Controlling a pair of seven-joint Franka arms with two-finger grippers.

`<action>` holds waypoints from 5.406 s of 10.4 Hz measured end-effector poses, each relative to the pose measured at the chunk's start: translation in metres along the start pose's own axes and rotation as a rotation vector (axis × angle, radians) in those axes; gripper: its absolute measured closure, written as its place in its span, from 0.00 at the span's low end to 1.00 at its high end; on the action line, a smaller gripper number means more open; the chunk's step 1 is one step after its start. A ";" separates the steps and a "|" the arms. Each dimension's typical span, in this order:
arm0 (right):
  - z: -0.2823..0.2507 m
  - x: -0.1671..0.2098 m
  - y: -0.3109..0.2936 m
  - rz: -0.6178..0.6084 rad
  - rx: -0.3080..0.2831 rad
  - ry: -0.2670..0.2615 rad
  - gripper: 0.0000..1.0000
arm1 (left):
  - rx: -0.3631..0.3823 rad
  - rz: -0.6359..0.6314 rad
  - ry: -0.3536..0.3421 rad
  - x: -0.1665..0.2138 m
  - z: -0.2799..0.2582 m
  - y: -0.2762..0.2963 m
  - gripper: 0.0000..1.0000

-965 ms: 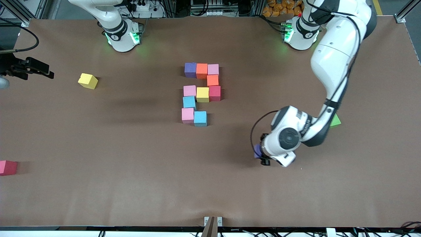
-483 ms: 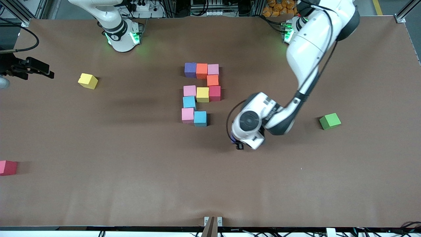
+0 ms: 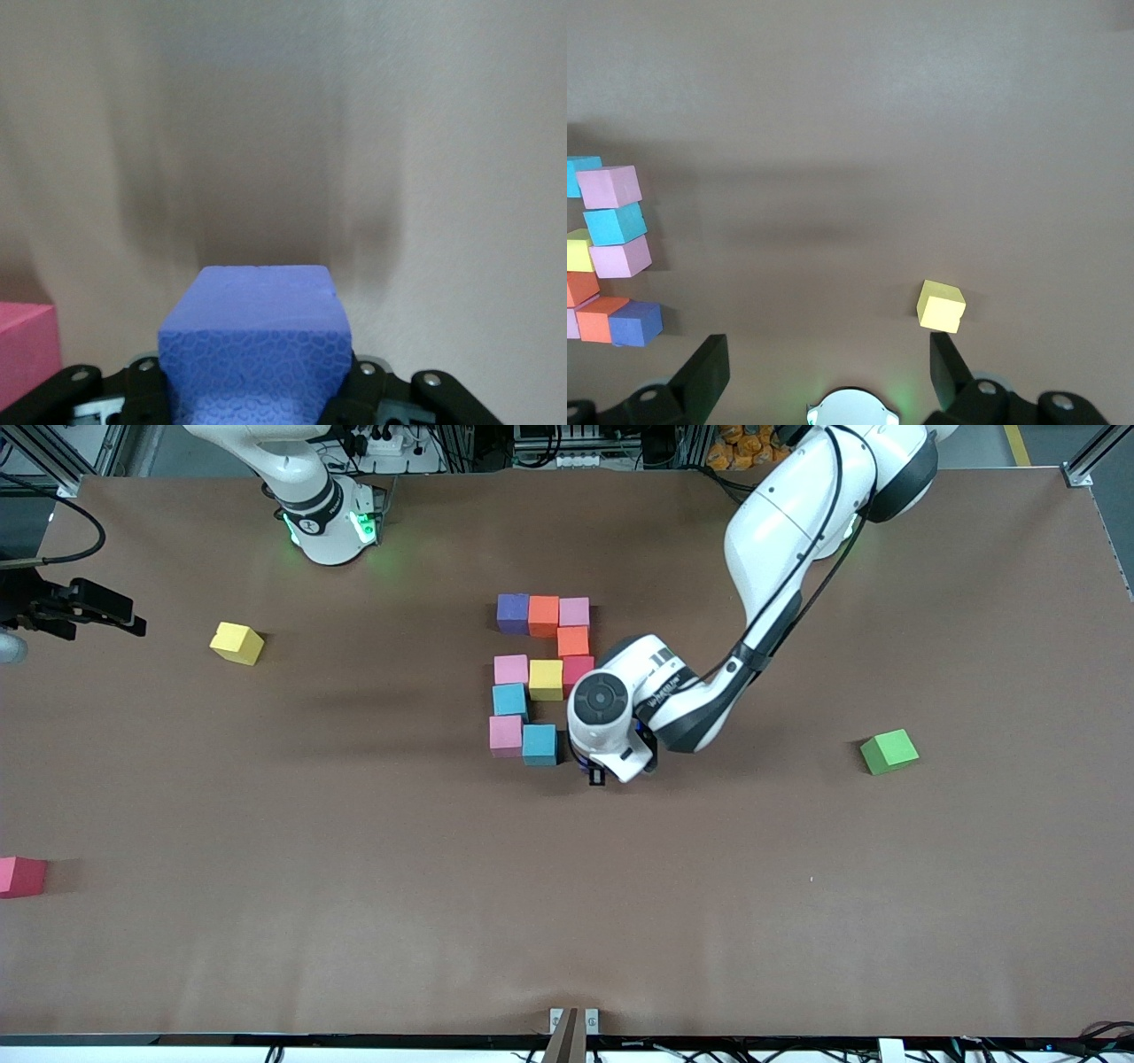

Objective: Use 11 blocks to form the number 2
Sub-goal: 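Lower the purple block beside the cyan block with the left gripper, then open the left gripper to release the purple block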

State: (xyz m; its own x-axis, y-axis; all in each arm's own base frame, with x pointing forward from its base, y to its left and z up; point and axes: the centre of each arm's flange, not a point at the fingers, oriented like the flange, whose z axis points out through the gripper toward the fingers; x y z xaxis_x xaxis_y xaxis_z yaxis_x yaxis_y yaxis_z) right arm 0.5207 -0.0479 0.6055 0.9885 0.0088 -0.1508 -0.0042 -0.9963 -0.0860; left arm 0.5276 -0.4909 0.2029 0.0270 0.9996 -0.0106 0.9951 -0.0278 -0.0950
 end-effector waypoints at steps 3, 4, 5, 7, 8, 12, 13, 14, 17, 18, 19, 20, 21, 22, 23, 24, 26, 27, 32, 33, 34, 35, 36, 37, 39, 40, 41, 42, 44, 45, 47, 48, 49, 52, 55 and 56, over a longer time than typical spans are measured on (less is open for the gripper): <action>0.000 0.000 0.000 0.000 0.007 0.000 0.00 | -0.008 0.024 -0.003 -0.006 0.002 -0.015 0.41; 0.001 0.000 0.000 0.000 0.008 0.000 0.00 | -0.013 0.028 -0.007 -0.007 0.004 -0.016 0.41; 0.001 0.000 0.000 0.000 0.008 0.000 0.00 | -0.019 0.033 -0.010 -0.008 0.006 -0.017 0.41; 0.001 0.000 0.000 0.000 0.009 0.000 0.00 | -0.030 0.047 -0.016 -0.012 0.008 -0.022 0.41; 0.001 0.000 0.000 0.000 0.009 0.000 0.00 | -0.032 0.053 -0.019 -0.015 0.010 -0.025 0.41; 0.002 0.000 0.000 0.000 0.010 -0.002 0.00 | -0.046 0.071 -0.029 -0.024 0.010 -0.031 0.41; 0.002 0.000 0.000 0.000 0.010 -0.002 0.00 | -0.051 0.073 -0.029 -0.023 0.010 -0.031 0.41; 0.002 0.000 0.000 0.000 0.010 -0.003 0.00 | -0.054 0.071 -0.030 -0.023 0.010 -0.030 0.41; 0.003 0.000 0.000 0.000 0.010 -0.003 0.00 | -0.062 0.067 -0.034 -0.022 0.009 -0.027 0.41; 0.003 0.000 0.000 0.000 0.010 -0.003 0.00 | -0.062 0.066 -0.034 -0.021 0.009 -0.027 0.41; 0.003 0.000 0.000 0.000 0.010 -0.003 0.00 | -0.063 0.065 -0.032 -0.020 0.010 -0.026 0.41; 0.003 0.000 0.000 0.000 0.010 -0.004 0.00 | -0.064 0.064 -0.032 -0.020 0.010 -0.026 0.41; 0.004 0.000 0.001 0.000 0.011 -0.007 0.00 | -0.066 0.064 -0.035 -0.020 0.009 -0.026 0.41; 0.006 0.001 0.001 0.000 0.011 -0.009 0.00 | -0.070 0.064 -0.038 -0.020 0.009 -0.025 0.41; 0.006 0.001 0.001 0.000 0.011 -0.010 0.00 | -0.073 0.062 -0.040 -0.020 0.009 -0.024 0.41; 0.006 0.001 0.001 0.000 0.011 -0.010 0.00 | -0.075 0.061 -0.041 -0.019 0.009 -0.023 0.41; 0.006 0.001 0.001 0.000 0.011 -0.010 0.00 | -0.082 0.060 -0.048 -0.020 0.007 -0.022 0.41; 0.006 0.001 0.001 0.000 0.012 -0.010 0.00 | -0.084 0.061 -0.049 -0.021 0.006 -0.022 0.41; 0.007 0.001 0.000 0.000 0.012 -0.011 0.00 | -0.104 0.067 -0.028 -0.029 0.014 -0.029 0.41; 0.007 0.001 0.000 0.000 0.013 -0.012 0.00 | -0.106 0.066 -0.028 -0.029 0.014 -0.028 0.41; 0.007 0.001 0.000 -0.001 0.013 -0.011 0.00 | -0.107 0.065 -0.028 -0.028 0.014 -0.027 0.41; 0.008 0.001 0.000 -0.001 0.013 -0.011 0.00 | -0.108 0.063 -0.028 -0.028 0.014 -0.026 0.41; 0.008 0.001 0.000 -0.001 0.013 -0.012 0.00 | -0.110 0.062 -0.029 -0.027 0.014 -0.025 0.41; 0.008 0.001 0.000 -0.001 0.013 -0.012 0.00 | -0.114 0.060 -0.030 -0.026 0.015 -0.023 0.41; 0.009 0.001 0.000 -0.002 0.013 -0.013 0.00 | -0.115 0.060 -0.031 -0.027 0.017 -0.023 0.41; 0.010 0.001 -0.001 -0.002 0.013 -0.014 0.00 | -0.116 0.061 -0.030 -0.027 0.019 -0.023 0.41; 0.010 0.001 -0.001 -0.002 0.013 -0.015 0.00 | -0.117 0.063 -0.030 -0.028 0.020 -0.024 0.41; 0.010 0.002 0.000 -0.002 0.013 -0.014 0.00 | -0.119 0.066 -0.030 -0.030 0.020 -0.025 0.41; 0.010 0.002 -0.001 -0.002 0.014 -0.013 0.00 | -0.122 0.069 -0.027 -0.032 0.021 -0.026 0.41; 0.010 0.002 -0.001 -0.002 0.014 -0.013 0.00 | -0.122 0.070 -0.027 -0.032 0.021 -0.026 0.41; 0.010 0.002 -0.001 -0.002 0.014 -0.013 0.00 | -0.124 0.068 -0.026 -0.031 0.021 -0.025 0.32; 0.010 0.002 -0.001 -0.002 0.014 -0.013 0.00 | -0.124 0.069 -0.026 -0.031 0.021 -0.025 0.14; 0.010 0.002 -0.001 -0.002 0.014 -0.013 0.00 | -0.124 0.070 -0.026 -0.032 0.020 -0.025 0.01; 0.010 0.002 -0.001 -0.003 0.014 -0.012 0.00 | -0.150 0.086 -0.021 -0.034 0.015 -0.022 0.00; 0.010 0.003 -0.001 -0.003 0.013 -0.006 0.00 | -0.161 0.104 -0.010 -0.034 0.003 -0.021 0.00; 0.009 0.003 -0.001 -0.003 0.009 -0.002 0.00 | -0.159 0.105 -0.002 -0.034 -0.002 -0.022 0.00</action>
State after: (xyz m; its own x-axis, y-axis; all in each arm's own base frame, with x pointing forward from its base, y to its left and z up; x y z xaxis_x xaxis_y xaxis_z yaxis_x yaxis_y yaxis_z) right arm 0.5222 -0.0462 0.5960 0.9883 0.0124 -0.1523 -0.0022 -0.9954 -0.0959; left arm 0.5052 -0.5243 0.2073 0.1313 0.9912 -0.0145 0.9893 -0.1301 0.0653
